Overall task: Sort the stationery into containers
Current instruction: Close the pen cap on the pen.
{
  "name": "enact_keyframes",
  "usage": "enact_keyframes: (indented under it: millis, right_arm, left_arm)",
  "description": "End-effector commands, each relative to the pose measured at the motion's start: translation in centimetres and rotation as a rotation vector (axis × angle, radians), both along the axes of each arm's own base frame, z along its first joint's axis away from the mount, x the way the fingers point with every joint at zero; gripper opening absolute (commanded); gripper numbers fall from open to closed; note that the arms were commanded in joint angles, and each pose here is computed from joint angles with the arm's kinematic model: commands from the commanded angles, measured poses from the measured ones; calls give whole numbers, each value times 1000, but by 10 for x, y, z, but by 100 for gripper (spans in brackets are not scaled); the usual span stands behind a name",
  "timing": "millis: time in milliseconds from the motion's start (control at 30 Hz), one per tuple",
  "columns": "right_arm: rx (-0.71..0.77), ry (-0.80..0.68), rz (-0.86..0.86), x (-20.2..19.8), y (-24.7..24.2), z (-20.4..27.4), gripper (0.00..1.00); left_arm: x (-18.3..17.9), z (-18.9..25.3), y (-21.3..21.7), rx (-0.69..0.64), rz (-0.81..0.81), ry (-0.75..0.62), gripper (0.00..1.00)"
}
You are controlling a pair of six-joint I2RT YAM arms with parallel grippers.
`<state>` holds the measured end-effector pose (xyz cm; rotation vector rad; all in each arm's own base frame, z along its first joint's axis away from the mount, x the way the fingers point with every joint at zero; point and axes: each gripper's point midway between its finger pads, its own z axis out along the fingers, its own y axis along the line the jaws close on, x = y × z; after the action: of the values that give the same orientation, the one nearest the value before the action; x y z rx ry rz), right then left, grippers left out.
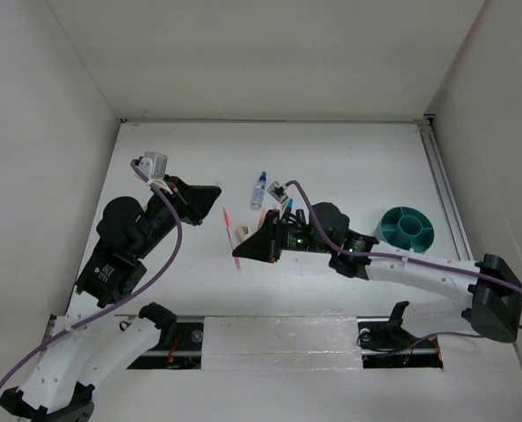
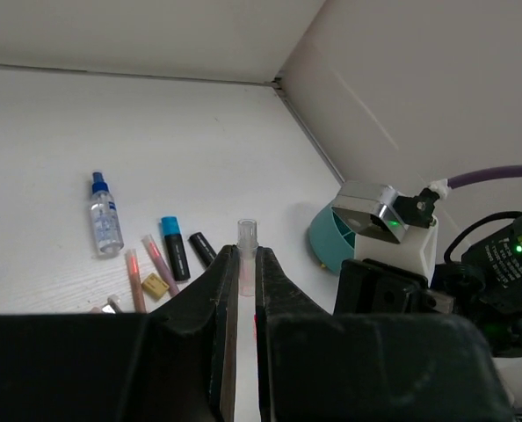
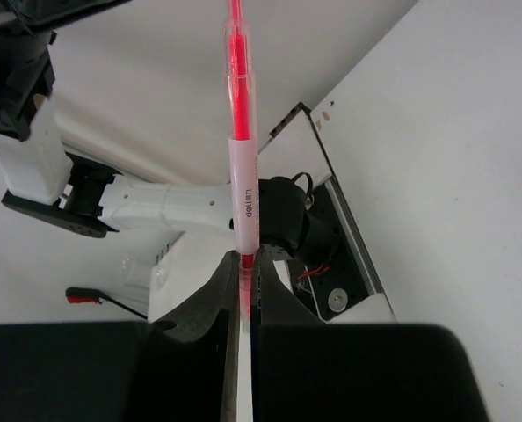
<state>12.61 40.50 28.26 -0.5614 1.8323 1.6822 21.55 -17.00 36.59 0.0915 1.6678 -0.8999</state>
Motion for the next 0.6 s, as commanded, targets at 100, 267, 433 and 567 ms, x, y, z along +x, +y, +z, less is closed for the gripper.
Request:
enact_keyframes:
  millis: [100, 267, 433, 567]
  right_arm:
    - [127, -68, -38, 4, -2, 43, 0]
    - [157, -74, -49, 4, -4, 49, 0]
    - [172, -84, -28, 1, -4, 58, 0]
    - [172, -84, -9, -3, 0, 58, 0]
  left_arm:
    - [-12, 17, -9, -27, -85, -86, 0]
    - [-12, 15, -11, -28, -95, -88, 0]
    - [-14, 17, -13, -32, -114, -96, 0]
    - [-13, 17, -12, -32, -104, -96, 0]
